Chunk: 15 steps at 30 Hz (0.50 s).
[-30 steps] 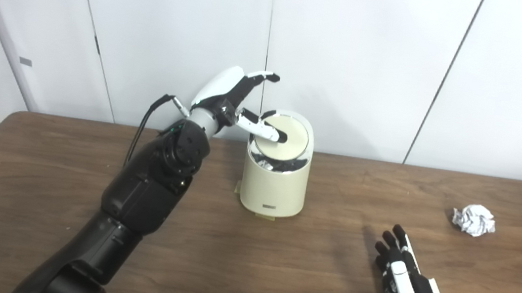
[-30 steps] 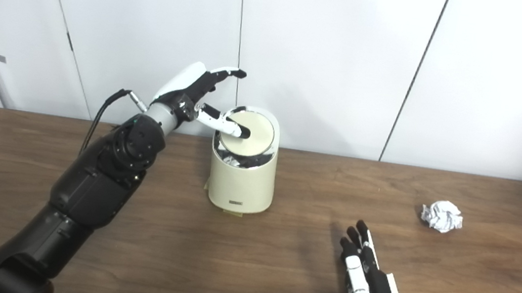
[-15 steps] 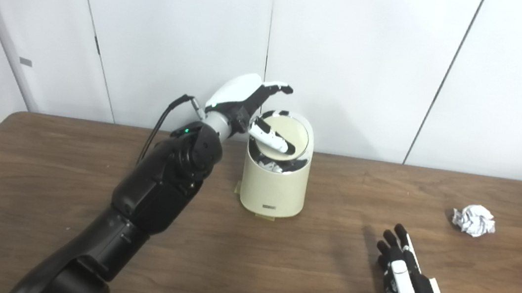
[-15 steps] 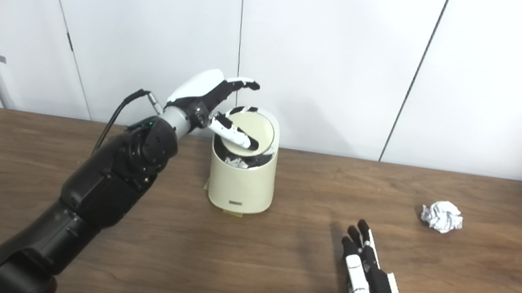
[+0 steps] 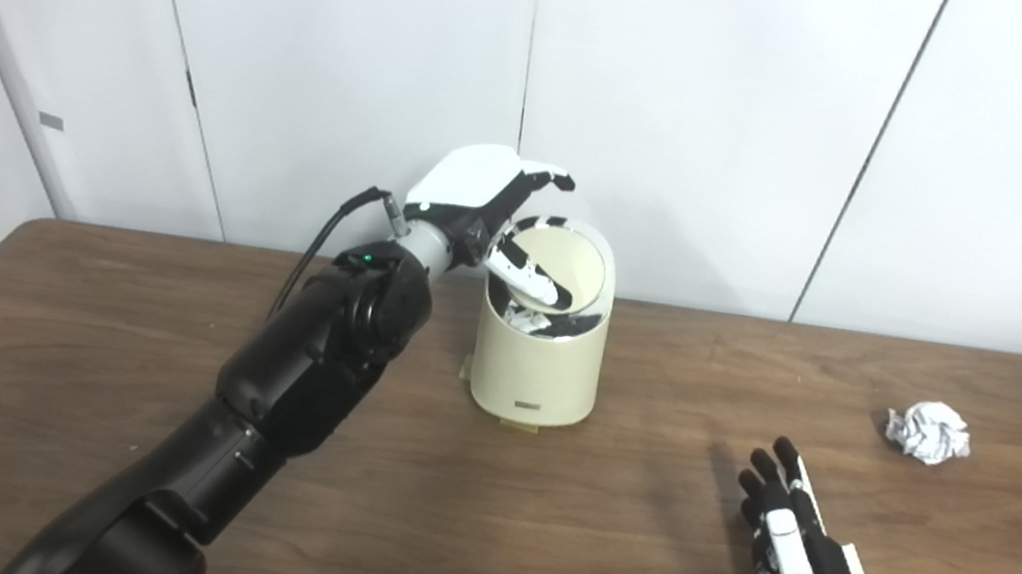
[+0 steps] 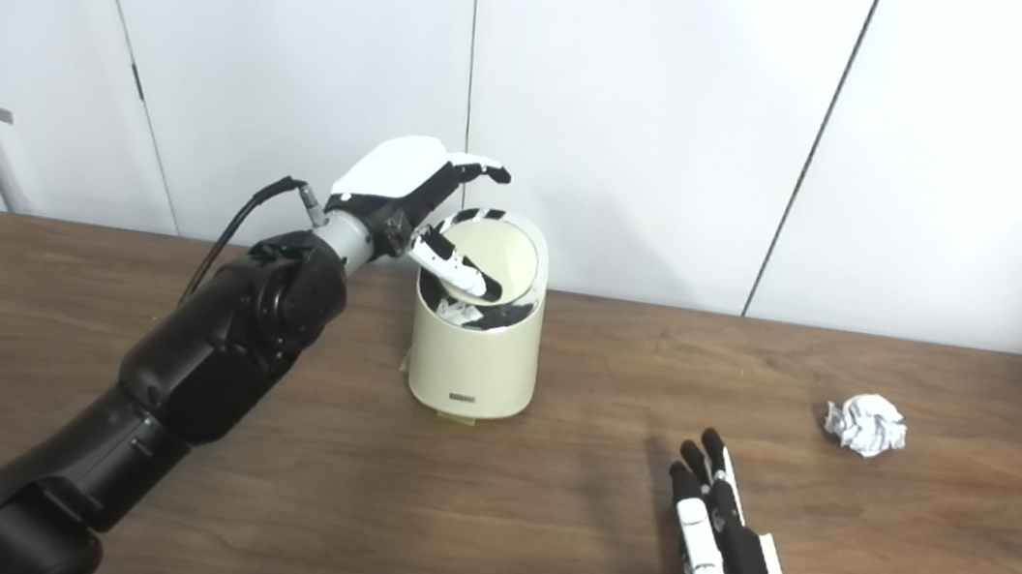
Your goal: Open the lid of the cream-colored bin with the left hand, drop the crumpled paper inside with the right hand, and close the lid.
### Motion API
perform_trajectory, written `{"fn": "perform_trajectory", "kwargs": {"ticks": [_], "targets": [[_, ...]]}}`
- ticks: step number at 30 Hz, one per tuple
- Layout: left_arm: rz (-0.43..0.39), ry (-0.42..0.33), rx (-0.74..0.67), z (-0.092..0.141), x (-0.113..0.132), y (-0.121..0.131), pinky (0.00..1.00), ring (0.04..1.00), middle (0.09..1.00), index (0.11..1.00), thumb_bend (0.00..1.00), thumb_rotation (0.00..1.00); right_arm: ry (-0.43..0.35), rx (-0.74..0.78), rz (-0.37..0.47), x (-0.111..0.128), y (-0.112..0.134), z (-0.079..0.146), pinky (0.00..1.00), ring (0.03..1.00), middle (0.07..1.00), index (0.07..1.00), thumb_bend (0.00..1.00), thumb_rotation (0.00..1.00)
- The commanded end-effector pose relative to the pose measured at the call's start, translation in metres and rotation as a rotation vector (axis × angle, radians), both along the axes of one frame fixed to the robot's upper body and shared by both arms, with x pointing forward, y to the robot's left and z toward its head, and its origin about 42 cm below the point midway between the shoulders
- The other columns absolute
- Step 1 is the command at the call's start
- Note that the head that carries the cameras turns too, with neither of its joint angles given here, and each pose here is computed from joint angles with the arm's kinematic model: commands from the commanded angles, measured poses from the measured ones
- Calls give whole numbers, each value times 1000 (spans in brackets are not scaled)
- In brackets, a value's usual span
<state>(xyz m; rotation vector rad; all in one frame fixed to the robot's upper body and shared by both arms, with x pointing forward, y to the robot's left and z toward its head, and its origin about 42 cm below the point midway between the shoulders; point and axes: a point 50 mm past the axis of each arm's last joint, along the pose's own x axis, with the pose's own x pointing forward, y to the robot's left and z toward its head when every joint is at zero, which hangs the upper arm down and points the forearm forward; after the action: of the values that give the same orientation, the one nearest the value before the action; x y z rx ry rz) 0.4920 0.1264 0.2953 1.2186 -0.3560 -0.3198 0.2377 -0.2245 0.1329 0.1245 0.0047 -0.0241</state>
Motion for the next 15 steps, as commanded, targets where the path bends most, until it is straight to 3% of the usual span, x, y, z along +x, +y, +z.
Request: {"fn": "perform_trajectory", "kwargs": {"ticks": [1, 8, 15], "targets": [[-18, -87, 16, 26, 3, -5, 860, 914, 908, 895, 968, 217, -47, 27, -15, -9, 8, 8, 1000, 960, 963, 1000, 512, 737], [-14, -85, 38, 25, 3, -3, 860, 922, 912, 901, 944, 204, -49, 33, -13, -9, 7, 9, 1000, 959, 963, 1000, 504, 730], [-23, -92, 97, 22, 2, -4, 885, 933, 918, 906, 945, 118, -50, 34, -11, -9, 7, 9, 1000, 956, 961, 1000, 519, 746]]}}
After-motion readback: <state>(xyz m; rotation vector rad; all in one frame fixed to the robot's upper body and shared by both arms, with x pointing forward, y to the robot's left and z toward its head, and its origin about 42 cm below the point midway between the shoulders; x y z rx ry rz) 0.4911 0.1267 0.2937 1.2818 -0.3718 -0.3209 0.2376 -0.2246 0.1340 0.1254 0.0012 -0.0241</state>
